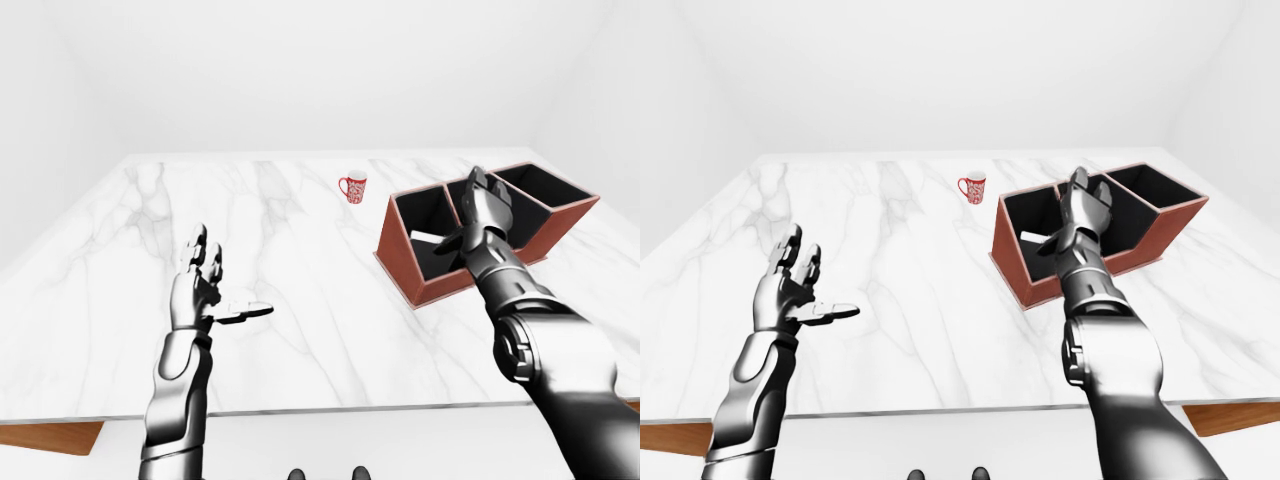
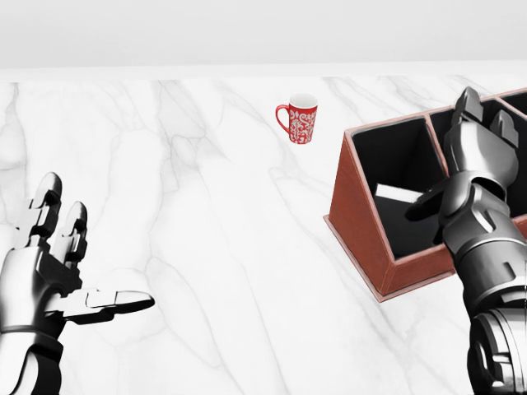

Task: Pick up the book and place it in the left compartment of the caddy.

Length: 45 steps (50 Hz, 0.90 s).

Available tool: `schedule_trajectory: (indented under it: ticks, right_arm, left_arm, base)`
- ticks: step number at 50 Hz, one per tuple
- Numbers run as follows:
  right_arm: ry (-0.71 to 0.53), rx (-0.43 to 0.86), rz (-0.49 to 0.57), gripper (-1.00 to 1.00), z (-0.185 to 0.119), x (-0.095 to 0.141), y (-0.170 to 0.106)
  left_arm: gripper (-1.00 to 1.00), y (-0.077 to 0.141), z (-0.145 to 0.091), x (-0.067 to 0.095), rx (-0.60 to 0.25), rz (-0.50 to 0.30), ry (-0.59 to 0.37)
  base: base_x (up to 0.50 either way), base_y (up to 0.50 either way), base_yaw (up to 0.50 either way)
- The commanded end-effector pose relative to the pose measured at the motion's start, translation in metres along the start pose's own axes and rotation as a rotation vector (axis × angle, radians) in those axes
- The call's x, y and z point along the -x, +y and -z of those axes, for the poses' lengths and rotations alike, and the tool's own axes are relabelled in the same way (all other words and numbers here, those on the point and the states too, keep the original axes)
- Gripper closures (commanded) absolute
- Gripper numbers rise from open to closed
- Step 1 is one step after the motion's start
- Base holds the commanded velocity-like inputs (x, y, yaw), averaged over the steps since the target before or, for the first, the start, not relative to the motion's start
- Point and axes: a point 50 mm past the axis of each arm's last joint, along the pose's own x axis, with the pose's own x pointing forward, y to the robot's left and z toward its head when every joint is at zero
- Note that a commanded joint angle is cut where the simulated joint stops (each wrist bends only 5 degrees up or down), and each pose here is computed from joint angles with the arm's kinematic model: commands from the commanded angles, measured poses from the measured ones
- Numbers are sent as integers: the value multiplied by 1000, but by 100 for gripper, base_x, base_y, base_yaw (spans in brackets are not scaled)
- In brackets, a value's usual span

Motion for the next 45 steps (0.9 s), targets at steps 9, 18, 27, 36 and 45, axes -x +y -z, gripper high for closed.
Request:
schedule_trajectory:
  ticks: [9, 18, 27, 36, 45]
  right_arm:
    - [-683, -467, 366, -100, -35, 101, -152]
    - [-746, -1316, 71, -100, -14, 215, -88]
    - [-520, -1335, -354, -100, -25, 232, -3]
    - [-507, -1274, -373, -100, -27, 228, 8]
    - [-541, -1250, -315, -100, -28, 227, 18]
  left_arm:
    - [-100, -19, -23, 23, -37, 40, -105]
    - [-100, -40, -7, 38, -67, 84, -36]
    - [-100, -40, -16, 47, -66, 86, -67]
    - [-100, -39, -12, 49, -58, 96, -47]
    - [-100, -39, -7, 49, -48, 108, -27]
  base:
    - [0, 0, 0]
    - [0, 0, 0]
    - [0, 0, 0]
    - [0, 0, 0]
    - [0, 0, 0]
